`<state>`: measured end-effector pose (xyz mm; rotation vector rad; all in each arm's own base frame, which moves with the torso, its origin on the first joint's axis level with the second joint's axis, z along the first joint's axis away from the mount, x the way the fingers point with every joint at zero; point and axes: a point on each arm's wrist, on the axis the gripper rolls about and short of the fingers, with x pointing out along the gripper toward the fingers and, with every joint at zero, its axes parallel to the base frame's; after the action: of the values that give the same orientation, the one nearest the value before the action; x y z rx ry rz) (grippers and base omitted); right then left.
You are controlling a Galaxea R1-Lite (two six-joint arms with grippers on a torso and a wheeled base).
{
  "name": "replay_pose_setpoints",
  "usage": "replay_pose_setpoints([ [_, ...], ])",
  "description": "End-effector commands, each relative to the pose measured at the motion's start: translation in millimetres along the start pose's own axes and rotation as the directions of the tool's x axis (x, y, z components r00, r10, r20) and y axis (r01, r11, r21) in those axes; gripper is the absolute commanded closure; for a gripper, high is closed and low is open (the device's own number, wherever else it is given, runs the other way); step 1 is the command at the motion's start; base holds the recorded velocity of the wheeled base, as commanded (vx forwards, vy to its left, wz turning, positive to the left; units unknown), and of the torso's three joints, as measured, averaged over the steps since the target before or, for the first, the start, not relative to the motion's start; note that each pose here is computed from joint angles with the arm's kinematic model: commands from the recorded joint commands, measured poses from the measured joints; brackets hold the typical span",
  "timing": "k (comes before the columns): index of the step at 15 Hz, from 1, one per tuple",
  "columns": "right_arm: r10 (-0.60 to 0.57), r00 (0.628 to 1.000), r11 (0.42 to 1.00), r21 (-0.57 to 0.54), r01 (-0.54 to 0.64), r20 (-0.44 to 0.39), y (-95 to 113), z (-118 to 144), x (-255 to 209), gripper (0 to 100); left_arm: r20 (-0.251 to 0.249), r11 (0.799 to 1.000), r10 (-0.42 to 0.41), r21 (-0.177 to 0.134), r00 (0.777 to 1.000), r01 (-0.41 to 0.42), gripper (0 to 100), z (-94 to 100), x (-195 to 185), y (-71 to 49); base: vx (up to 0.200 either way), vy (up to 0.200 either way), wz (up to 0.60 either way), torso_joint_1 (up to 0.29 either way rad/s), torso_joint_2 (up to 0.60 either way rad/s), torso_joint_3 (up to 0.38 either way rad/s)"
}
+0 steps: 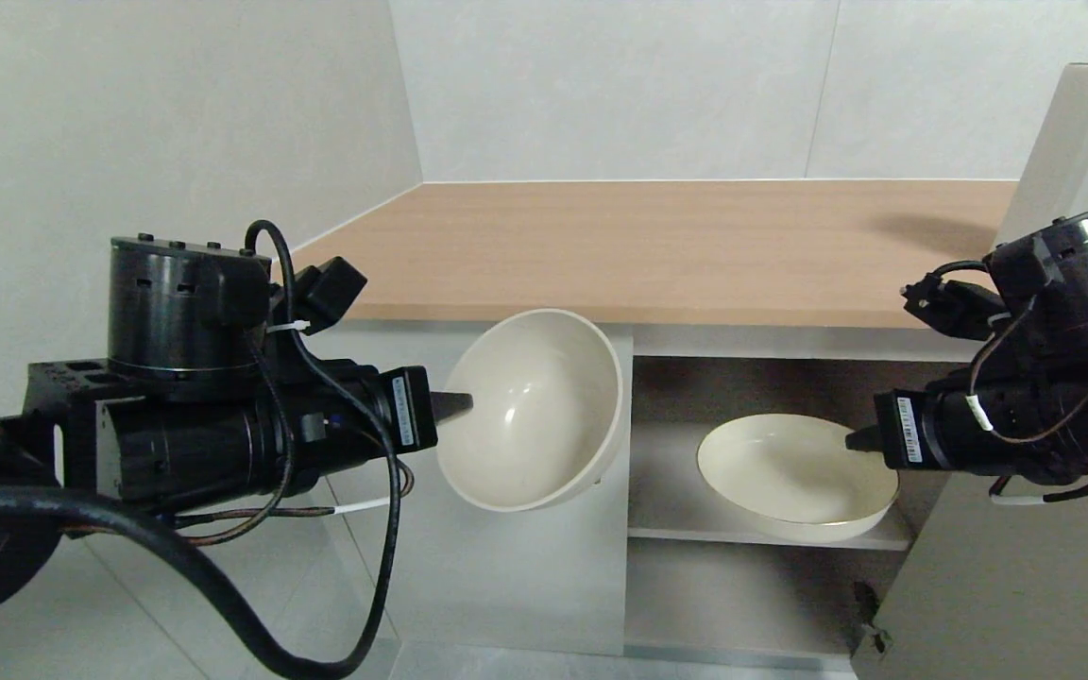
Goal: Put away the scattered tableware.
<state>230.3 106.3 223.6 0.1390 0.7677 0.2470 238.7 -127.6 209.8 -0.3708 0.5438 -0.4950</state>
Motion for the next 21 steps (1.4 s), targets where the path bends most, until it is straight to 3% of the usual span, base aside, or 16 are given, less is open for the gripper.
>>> replay_pose_setpoints([
  [1, -0.002, 1.0, 1.0, -0.002, 0.002, -0.006, -0.1, -0.8, 1.6, 100, -0.001, 1.0, 0.002, -0.001, 1.0, -0.002, 100, 0.0, 0.4, 0.5, 0.0, 0.0, 0.0, -0.041, 0.42, 0.325],
  [7, -0.011, 0.999, 0.999, -0.049, 0.009, -0.035, -0.6, -6.9, 24.1, 100, -0.013, 1.0, 0.005, -0.001, 1.0, -0.005, 100, -2.0, 3.3, 1.4, 0.0, 0.0, 0.0, -0.015, 0.09, 0.063],
  [12, -0.011, 1.0, 0.995, -0.101, 0.008, -0.028, -1.4, -27.6, 87.5, 100, -0.035, 1.0, -0.008, -0.003, 0.999, 0.008, 100, -4.0, 5.6, 2.2, 0.0, 0.0, 0.0, 0.0, 0.0, 0.0],
  [16, -0.034, 0.996, 0.995, -0.096, 0.027, -0.078, -5.2, -49.1, 152.9, 100, -0.035, 1.0, -0.008, -0.003, 0.999, 0.008, 100, -4.0, 5.6, 2.2, 0.0, 0.0, 0.0, 0.0, 0.0, 0.0],
  [21, -0.092, 0.996, 0.996, -0.019, 0.093, 0.01, -24.4, -60.5, 208.5, 100, -0.036, 1.0, -0.008, -0.003, 0.999, 0.008, 100, -4.0, 6.4, 2.4, 0.0, 0.0, 0.0, 0.0, 0.0, 0.0],
])
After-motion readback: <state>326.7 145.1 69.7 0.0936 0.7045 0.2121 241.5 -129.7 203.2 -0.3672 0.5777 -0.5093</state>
